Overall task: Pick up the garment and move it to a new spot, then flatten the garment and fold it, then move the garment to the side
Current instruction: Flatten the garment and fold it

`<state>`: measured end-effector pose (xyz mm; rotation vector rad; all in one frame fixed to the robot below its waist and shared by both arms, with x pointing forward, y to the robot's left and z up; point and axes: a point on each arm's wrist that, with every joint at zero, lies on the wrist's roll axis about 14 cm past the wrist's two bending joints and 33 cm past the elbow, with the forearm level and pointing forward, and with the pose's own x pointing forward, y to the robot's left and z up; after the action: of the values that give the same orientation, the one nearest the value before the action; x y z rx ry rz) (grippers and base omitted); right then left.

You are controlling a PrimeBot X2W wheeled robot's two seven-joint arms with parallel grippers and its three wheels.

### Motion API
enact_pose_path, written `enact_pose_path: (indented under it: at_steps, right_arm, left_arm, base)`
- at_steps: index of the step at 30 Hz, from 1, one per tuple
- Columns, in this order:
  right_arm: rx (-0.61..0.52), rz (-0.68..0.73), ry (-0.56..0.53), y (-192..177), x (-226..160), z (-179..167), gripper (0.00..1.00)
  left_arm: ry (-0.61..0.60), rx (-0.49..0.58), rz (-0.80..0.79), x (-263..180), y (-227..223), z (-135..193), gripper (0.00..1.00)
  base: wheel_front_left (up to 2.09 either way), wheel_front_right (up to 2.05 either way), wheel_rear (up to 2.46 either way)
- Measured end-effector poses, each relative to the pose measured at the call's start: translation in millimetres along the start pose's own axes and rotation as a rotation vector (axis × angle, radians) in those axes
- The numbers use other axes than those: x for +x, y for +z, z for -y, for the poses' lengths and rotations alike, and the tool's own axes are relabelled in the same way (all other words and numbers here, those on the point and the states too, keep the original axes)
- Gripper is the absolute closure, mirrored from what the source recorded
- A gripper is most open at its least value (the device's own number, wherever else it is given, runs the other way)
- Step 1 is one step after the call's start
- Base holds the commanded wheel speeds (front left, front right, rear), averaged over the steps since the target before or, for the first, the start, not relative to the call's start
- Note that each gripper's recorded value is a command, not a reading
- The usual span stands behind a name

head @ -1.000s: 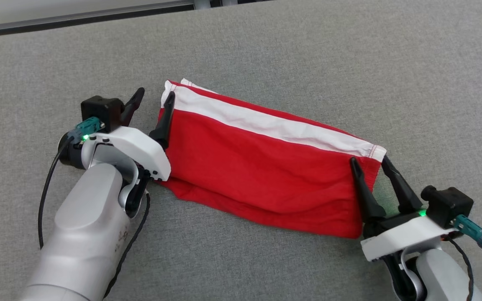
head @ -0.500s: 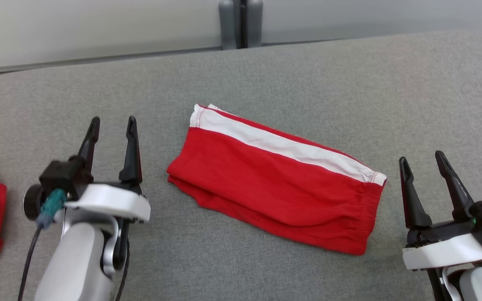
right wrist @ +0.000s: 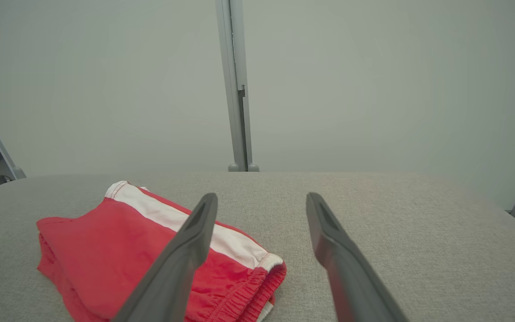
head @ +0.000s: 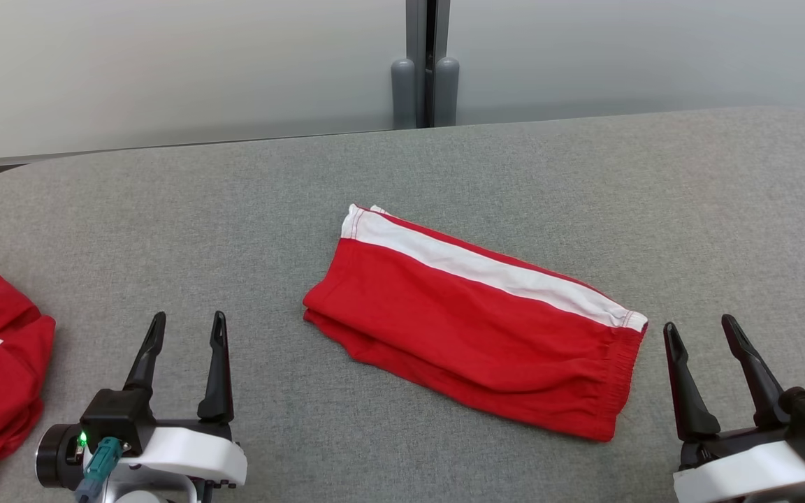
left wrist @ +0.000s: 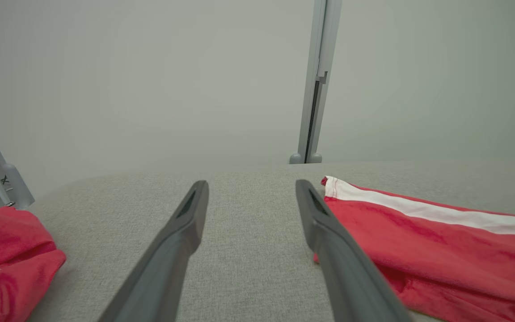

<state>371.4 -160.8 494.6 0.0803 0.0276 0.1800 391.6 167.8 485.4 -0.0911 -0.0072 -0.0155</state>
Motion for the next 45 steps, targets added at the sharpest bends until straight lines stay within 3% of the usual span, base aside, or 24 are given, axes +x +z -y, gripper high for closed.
enact_pose_path:
  at_steps: [15, 21, 26, 35, 37, 40, 45]
  right_arm:
    - [0.012, -0.003, -0.01, 1, -4, 0, 0.0]
    - [0.017, -0.014, -0.008, -3, 3, -1, 0.0]
    - [0.019, -0.021, 0.004, -7, 11, -3, 0.0]
    - [0.035, -0.065, -0.063, -24, 7, 17, 0.0]
    - [0.04, -0.071, -0.077, -26, 5, 21, 0.0]
    - [0.04, -0.072, -0.085, -28, 5, 24, 0.0]
    - [0.038, -0.057, -0.073, -24, 11, 21, 0.0]
  left_arm:
    - [-0.019, 0.005, -0.015, -1, -2, 5, 0.0]
    - [-0.131, 0.003, -0.038, 26, 0, 33, 0.0]
    - [-0.236, 0.004, -0.142, 49, -20, 61, 0.0]
    - [-0.31, 0.012, -0.593, 56, -123, 84, 0.0]
    - [-0.311, 0.002, -0.629, 55, -131, 86, 0.53]
    - [-0.314, 0.003, -0.644, 57, -134, 88, 1.0]
    - [-0.322, 0.002, -0.641, 55, -133, 90, 1.0]
  base:
    - [0.0, 0.0, 0.0]
    - [0.0, 0.0, 0.0]
    - [0.0, 0.0, 0.0]
    - [0.0, 0.0, 0.0]
    - [0.0, 0.0, 0.0]
    - [0.0, 0.0, 0.0]
    - [0.0, 0.0, 0.0]
